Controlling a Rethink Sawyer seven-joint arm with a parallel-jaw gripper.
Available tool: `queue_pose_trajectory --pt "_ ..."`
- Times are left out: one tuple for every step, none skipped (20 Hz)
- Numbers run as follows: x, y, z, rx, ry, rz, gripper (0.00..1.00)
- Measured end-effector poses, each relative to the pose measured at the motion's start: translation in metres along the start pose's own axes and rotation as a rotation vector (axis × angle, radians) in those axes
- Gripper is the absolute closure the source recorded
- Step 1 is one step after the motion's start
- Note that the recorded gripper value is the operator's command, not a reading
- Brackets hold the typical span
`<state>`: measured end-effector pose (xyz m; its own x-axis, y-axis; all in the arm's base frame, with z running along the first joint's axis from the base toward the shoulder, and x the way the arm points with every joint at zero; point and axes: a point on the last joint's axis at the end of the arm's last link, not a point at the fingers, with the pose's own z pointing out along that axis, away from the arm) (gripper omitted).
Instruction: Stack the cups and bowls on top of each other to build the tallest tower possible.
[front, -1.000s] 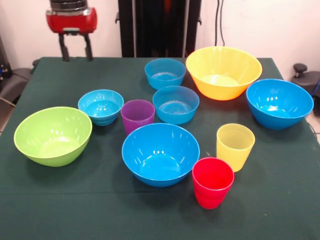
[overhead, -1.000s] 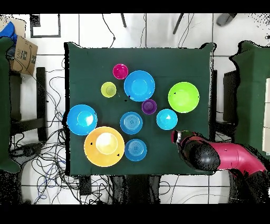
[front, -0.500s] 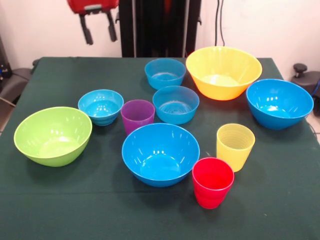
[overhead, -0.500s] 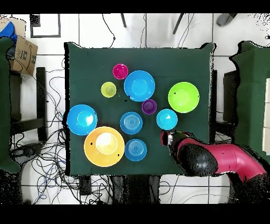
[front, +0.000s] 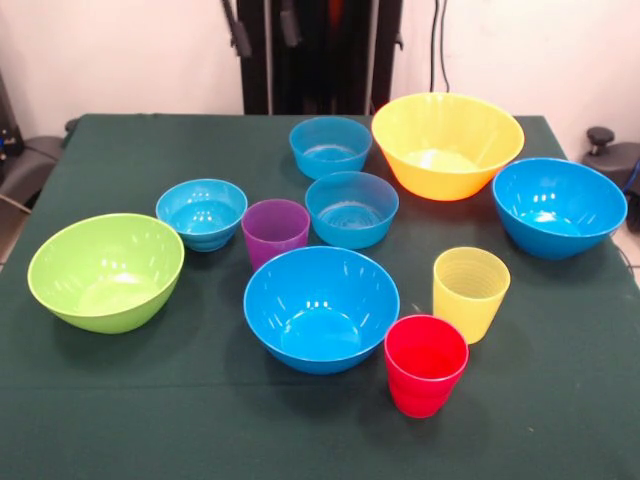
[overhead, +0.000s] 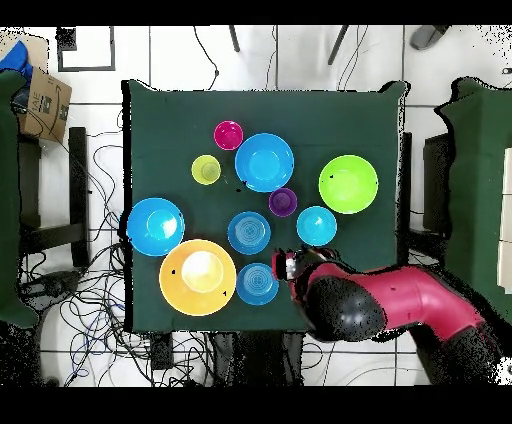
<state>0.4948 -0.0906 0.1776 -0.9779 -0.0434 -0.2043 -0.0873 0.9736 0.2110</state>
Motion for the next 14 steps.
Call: queue_pose_trajectory --pt "0.000 0.004 0.000 0.001 0.003 -0.010 0.00" --pt "0.000 0.016 0.001 0.003 0.012 -0.035 0.00" --pt "0.000 0.022 0.002 0.005 0.017 -0.047 0.00" --pt "0.001 0.027 0.002 0.006 0.020 -0.056 0.00" --pt "0.001 0.038 0.004 0.009 0.028 -0.081 0.00" --pt "0.001 0.045 0.005 0.011 0.033 -0.097 0.00" --pt "0.001 0.055 0.007 0.013 0.039 -0.118 0.00" --pt "0.001 0.060 0.008 0.014 0.043 -0.128 0.00" --pt "0.001 0.068 0.011 0.016 0.048 -0.144 0.00" --pt "0.001 0.081 0.015 0.018 0.060 -0.167 0.00" --pt "0.002 0.087 0.018 0.020 0.065 -0.178 0.00" --pt "0.002 0.091 0.020 0.022 0.070 -0.187 0.00" --pt "0.003 0.096 0.023 0.026 0.075 -0.199 0.00" --pt "0.004 0.102 0.030 0.038 0.081 -0.226 0.00"
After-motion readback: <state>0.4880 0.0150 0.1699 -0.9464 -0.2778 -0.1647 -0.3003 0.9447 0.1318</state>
